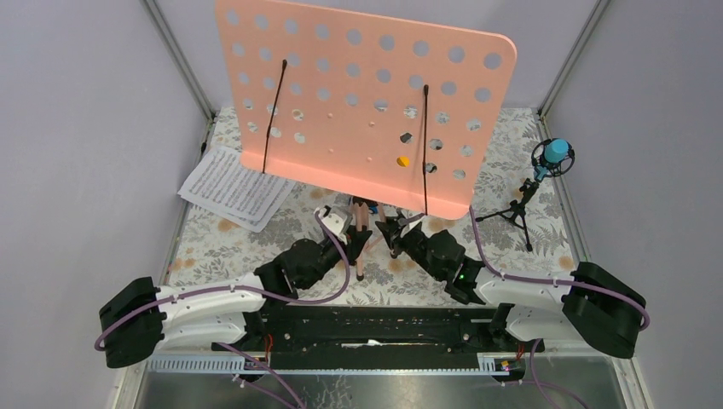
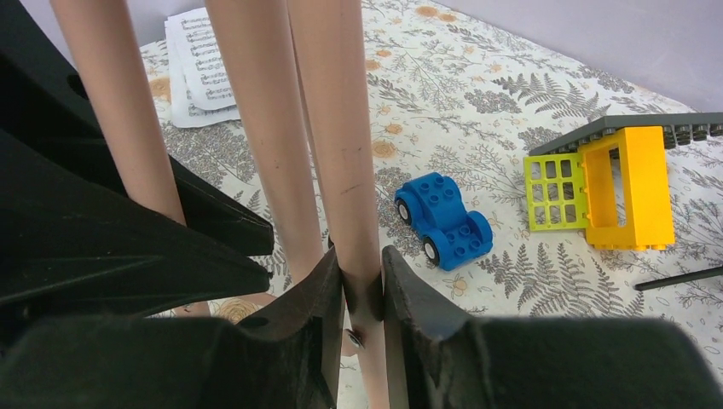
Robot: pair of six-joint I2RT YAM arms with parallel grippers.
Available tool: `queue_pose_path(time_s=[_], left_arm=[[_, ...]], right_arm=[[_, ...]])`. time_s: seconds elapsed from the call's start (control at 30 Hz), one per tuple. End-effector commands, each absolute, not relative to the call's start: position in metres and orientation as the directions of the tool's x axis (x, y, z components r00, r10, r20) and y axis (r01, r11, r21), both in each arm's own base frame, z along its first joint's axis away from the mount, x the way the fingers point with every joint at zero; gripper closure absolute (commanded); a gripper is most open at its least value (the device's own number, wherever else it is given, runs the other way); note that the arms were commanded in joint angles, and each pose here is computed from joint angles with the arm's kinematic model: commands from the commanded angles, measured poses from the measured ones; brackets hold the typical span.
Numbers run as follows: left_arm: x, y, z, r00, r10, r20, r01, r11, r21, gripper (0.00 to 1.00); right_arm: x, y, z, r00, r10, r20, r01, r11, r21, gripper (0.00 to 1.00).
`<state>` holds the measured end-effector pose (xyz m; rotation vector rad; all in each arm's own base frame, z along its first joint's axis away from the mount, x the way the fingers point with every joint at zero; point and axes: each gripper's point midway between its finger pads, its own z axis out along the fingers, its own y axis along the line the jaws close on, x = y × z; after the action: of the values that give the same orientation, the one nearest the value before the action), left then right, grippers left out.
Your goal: Pack up the instrument practice props
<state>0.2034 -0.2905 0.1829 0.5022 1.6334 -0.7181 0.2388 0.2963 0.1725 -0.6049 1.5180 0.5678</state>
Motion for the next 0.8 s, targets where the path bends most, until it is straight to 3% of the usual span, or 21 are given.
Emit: queue_pose_path(time_s=[0.0,0.13,0.4,0.43,0.53,0.63,0.77], left_arm=[[0.195,-0.29,0.162,-0.273,-0.111,-0.956,0.649,0.712,-0.268,1.0],[0.194,-0.284,0.153,-0.285,-0.113,-0.952,0.636,0.721,-0.276,1.0],[0.191,-0.279,0.141,-0.295,-0.087,-0.952,0.634,0.727,-0.263,1.0],[0.191,-0.279,0.14,-0.295,-0.082,-0.952,0.636,0.727,-0.26,1.0],[0.191,-0.28,0.139,-0.297,-0.077,-0.952,0.638,0.726,-0.258,1.0],[0.19,-0.282,0.138,-0.299,-0.064,-0.952,0.647,0.72,-0.251,1.0],[0.19,-0.288,0.137,-0.3,-0.039,-0.953,0.662,0.711,-0.237,1.0]], right_arm=[[0.23,0.304,0.205,0.0,0.107,-0.994,-0.706,0.704,0.076,0.95],[0.226,0.3,0.202,-0.007,0.097,-0.995,-0.708,0.702,0.073,0.87],[0.214,0.303,0.219,-0.034,0.108,-0.994,-0.75,0.655,0.097,0.55],[0.213,0.301,0.222,-0.036,0.125,-0.992,-0.749,0.654,0.109,0.45],[0.212,0.297,0.231,-0.039,0.166,-0.985,-0.742,0.656,0.14,0.31],[0.208,0.299,0.241,-0.046,0.192,-0.98,-0.756,0.634,0.16,0.02],[0.207,0.3,0.264,-0.037,0.248,-0.968,-0.761,0.621,0.188,0.0]])
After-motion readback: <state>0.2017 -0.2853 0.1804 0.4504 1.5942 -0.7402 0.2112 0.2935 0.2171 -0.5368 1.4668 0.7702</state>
